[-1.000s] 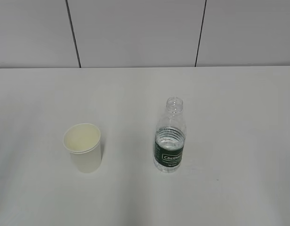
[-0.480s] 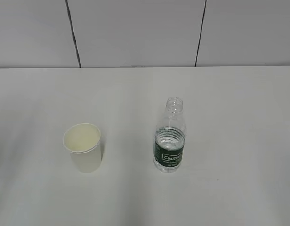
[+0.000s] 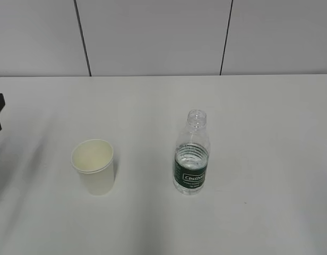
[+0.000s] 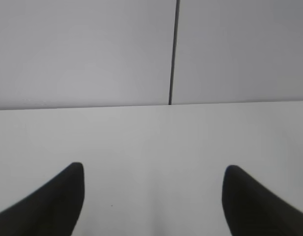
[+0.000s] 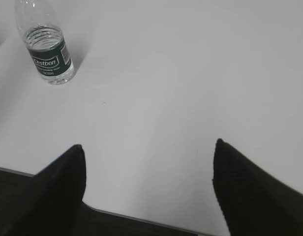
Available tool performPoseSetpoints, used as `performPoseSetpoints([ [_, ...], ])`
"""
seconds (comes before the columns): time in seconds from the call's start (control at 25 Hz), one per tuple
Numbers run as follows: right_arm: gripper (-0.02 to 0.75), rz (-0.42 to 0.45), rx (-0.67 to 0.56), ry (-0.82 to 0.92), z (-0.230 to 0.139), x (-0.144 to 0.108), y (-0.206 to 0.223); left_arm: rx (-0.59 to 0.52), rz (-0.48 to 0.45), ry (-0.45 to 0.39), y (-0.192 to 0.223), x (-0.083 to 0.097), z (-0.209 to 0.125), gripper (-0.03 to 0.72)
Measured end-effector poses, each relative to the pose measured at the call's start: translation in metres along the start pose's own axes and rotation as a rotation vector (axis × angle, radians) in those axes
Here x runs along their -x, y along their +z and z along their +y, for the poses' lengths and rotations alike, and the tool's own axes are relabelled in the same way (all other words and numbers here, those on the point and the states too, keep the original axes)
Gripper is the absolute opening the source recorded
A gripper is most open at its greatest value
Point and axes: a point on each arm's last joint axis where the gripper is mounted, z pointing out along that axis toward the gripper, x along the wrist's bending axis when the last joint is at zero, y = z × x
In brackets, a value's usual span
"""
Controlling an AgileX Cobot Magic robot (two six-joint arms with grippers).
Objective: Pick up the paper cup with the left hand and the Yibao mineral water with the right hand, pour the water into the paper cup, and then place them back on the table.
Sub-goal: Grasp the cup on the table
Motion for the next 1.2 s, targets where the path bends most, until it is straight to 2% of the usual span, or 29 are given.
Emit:
performPoseSetpoints([
  [0.32,0.591,0.0,0.0,0.0,0.0,0.0,0.0,-0.104,-0.124,0.058,0.02,0.011,-0.033,0.563],
  [0.64,0.591,0.0,0.0,0.0,0.0,0.0,0.0,-0.22,-0.157,0.011,0.021,0.014,-0.062,0.555],
  [0.88,0.591,0.0,0.0,0.0,0.0,0.0,0.0,-0.162,-0.188,-0.032,0.005,0.018,-0.077,0.546],
  [1.2,0.591,0.0,0.0,0.0,0.0,0.0,0.0,-0.318,-0.254,-0.019,0.0,0.024,-0.113,0.517],
])
